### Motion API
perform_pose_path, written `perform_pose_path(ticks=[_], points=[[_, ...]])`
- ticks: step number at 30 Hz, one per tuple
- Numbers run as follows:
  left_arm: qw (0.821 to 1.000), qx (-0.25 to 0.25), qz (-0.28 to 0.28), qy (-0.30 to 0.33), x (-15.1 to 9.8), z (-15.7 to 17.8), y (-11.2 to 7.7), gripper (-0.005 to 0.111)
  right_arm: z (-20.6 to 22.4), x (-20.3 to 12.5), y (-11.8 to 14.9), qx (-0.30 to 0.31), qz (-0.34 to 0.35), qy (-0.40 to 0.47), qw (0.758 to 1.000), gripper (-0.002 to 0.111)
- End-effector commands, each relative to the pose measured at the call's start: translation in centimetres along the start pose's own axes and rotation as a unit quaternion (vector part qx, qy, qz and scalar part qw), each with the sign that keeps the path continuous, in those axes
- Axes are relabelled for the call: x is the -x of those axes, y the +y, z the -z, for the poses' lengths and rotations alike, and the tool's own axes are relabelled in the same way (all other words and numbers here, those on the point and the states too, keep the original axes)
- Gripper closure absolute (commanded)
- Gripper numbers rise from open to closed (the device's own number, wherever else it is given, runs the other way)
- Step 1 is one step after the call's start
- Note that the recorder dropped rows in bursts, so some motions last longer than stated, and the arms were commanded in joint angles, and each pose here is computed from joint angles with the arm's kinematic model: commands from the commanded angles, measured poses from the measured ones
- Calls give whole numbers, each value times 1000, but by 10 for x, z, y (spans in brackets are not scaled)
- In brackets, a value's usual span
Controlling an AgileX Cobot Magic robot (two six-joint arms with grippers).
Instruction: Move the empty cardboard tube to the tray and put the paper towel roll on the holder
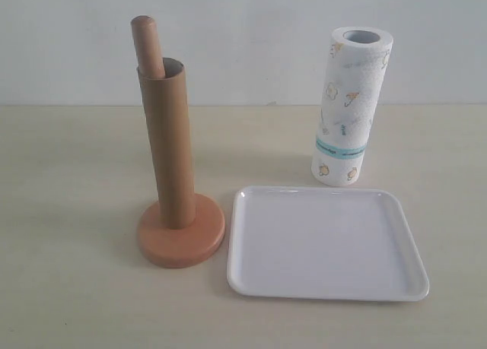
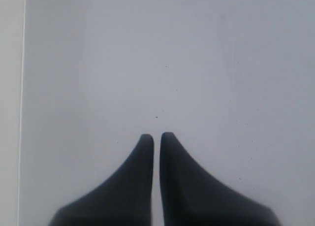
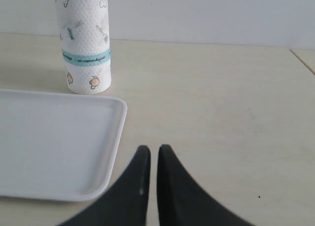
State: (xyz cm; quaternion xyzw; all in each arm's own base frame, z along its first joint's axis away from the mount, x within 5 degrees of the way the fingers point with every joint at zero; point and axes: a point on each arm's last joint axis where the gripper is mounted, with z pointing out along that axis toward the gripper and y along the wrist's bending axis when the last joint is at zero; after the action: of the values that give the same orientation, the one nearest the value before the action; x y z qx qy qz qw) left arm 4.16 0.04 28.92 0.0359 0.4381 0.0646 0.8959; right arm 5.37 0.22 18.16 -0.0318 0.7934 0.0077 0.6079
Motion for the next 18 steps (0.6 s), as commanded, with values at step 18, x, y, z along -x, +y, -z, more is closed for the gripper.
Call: perform_pose_path(ticks=[18], points=[[981,-18,58,183,-55,-87,-11,103,0,2,0,-2,4,-9,1000,103]])
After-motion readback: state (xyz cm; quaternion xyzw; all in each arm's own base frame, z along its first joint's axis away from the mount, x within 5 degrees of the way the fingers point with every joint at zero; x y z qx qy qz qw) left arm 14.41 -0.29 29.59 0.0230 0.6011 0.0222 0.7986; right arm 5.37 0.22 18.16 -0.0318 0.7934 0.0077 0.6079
